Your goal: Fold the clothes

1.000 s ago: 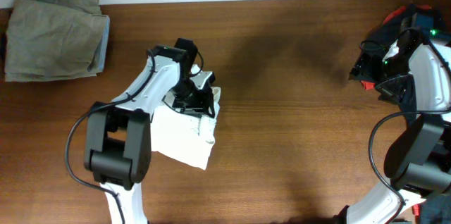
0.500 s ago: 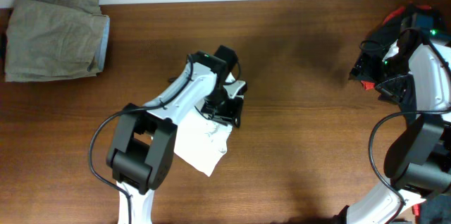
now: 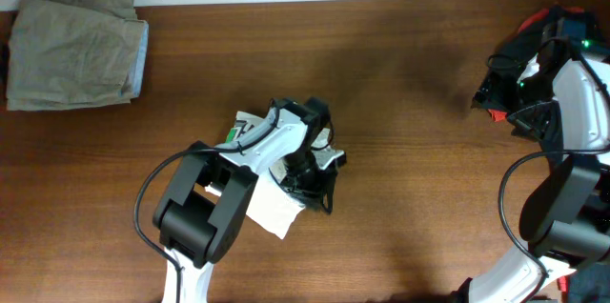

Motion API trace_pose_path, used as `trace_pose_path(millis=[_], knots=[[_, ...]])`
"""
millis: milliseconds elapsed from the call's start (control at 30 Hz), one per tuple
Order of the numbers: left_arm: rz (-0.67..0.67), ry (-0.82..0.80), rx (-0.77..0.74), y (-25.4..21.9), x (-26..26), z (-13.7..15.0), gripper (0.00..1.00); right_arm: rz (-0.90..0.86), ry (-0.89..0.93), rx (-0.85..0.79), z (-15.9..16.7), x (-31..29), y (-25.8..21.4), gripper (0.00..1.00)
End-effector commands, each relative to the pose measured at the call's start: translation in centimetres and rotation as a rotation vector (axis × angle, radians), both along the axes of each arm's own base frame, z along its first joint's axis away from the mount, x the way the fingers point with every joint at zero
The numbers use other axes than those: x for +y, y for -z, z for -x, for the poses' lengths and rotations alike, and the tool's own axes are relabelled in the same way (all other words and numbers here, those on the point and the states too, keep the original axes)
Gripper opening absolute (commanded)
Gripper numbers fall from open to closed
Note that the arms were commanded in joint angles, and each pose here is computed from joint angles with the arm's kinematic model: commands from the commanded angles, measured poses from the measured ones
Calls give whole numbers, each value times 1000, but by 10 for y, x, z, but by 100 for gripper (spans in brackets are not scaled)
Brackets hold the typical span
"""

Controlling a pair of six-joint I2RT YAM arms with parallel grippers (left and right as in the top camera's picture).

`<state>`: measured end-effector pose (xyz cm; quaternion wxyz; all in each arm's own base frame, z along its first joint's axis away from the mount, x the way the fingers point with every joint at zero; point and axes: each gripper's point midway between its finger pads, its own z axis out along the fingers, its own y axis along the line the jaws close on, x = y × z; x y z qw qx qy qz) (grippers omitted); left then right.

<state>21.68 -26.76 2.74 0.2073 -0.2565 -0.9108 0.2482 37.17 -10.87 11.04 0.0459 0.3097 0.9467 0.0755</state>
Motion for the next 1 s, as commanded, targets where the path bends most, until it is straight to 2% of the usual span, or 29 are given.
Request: trace_pose_path(millis=[0, 33, 100, 133, 200, 333, 400, 533, 700, 767, 833, 900, 967], knots=[[280, 143, -39, -64, -30, -5, 22, 9, -1, 1, 1, -1, -1, 99], [253, 165, -122, -85, -29, -20, 35, 9, 0, 1, 1, -1, -1, 99], [41, 74, -362, -119, 2, -85, 67, 9, -1, 1, 1, -1, -1, 99], [7, 25, -434, -131, 17, -109, 98, 9, -1, 1, 1, -1, -1, 99], [-22, -114, -449, -138, 65, -143, 99, 9, -1, 1, 1, -1, -1, 99], [-87, -297, -359, -138, 139, -154, 99, 9, -1, 1, 1, -1, -1, 99], [-212, -406, -343, -132, 169, -159, 99, 9, -1, 1, 1, -1, -1, 99], [-340, -407, -305, -117, 200, -149, 99, 9, 0, 1, 1, -1, -1, 99], [-358, -422, -260, -94, 200, -142, 99, 9, -1, 1, 1, -1, -1, 99], [-354, -424, -277, -94, 200, -146, 99, 9, 0, 1, 1, -1, -1, 99], [-366, -440, -342, -90, 208, -162, 99, 9, 0, 1, 1, -1, -1, 99], [-404, -480, -376, -76, 231, -172, 99, 9, -1, 1, 1, -1, -1, 99], [-383, -471, -345, -53, 247, -165, 99, 9, -1, 1, 1, -1, -1, 99]])
